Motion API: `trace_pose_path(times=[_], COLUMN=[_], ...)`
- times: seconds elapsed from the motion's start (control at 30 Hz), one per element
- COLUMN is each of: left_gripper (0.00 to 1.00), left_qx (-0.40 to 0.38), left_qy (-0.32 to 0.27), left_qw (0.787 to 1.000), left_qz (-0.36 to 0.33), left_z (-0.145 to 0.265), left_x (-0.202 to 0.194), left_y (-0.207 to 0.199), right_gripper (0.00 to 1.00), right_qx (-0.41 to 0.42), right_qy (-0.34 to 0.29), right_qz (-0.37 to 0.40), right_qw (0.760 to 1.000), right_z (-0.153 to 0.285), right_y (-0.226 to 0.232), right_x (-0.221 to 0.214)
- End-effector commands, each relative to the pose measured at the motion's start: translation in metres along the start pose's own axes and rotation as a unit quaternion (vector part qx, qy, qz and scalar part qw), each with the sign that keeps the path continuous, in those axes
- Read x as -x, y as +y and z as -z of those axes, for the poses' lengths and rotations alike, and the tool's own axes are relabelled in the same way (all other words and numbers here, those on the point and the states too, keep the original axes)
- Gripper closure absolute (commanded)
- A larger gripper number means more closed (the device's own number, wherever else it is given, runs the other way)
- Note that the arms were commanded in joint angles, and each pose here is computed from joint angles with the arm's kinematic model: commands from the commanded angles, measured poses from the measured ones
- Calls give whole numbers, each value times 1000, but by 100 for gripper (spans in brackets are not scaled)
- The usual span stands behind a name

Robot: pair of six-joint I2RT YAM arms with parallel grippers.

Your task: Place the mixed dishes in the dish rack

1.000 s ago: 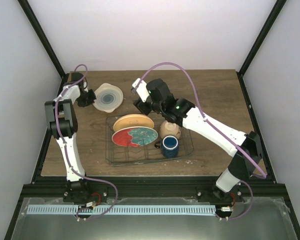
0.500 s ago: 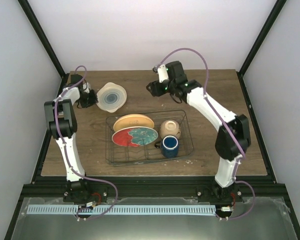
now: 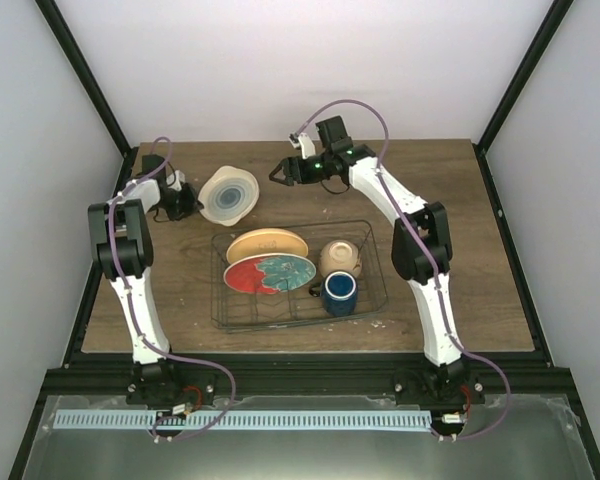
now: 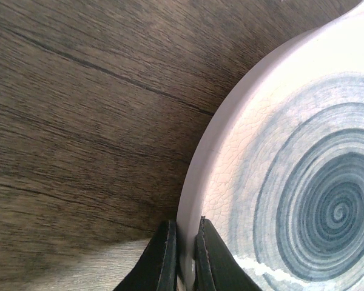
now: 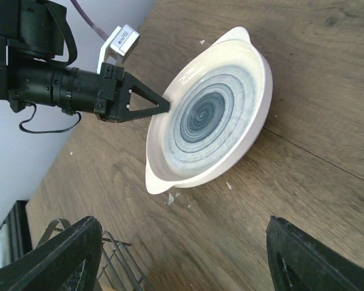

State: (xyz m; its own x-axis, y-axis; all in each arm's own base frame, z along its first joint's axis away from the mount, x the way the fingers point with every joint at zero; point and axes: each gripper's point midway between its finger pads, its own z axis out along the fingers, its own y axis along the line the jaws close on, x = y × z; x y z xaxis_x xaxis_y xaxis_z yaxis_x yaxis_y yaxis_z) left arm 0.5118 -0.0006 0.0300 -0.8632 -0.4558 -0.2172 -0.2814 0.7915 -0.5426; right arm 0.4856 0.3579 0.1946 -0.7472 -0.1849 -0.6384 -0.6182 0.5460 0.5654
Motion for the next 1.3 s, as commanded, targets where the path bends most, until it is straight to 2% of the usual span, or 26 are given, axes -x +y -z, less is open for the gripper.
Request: trace_pose_path(times=[0.0, 0.33, 0.57, 1.03, 1.13, 1.27], left_gripper=[100, 100, 100, 100, 100, 100], left_qx=[-78, -92, -93, -109, -114, -123], left_qy=[-38, -39, -38, -32, -26, -20], left_qw=[996, 994, 994, 990, 988, 986], left_qz=[-22, -38, -43, -88, -101, -112], left_z=[33, 32, 34, 40, 40, 39], left_x=[19, 15, 9, -7, -11, -16], left_y=[-49, -67, -72, -111, -122, -135], right_gripper=[25, 25, 25, 26, 29, 40], right_qx=[54, 62, 83, 125, 130, 143], right_qy=[3, 35, 27, 26, 30, 29], right_qz=[-20, -61, -73, -90, -91, -85], right_qw=[998, 996, 993, 988, 987, 986], right_z=[-9, -52, -63, -77, -80, -81], right_y=[5, -33, -36, -36, -36, -31], right_x=[6, -23, -21, -26, -29, -30])
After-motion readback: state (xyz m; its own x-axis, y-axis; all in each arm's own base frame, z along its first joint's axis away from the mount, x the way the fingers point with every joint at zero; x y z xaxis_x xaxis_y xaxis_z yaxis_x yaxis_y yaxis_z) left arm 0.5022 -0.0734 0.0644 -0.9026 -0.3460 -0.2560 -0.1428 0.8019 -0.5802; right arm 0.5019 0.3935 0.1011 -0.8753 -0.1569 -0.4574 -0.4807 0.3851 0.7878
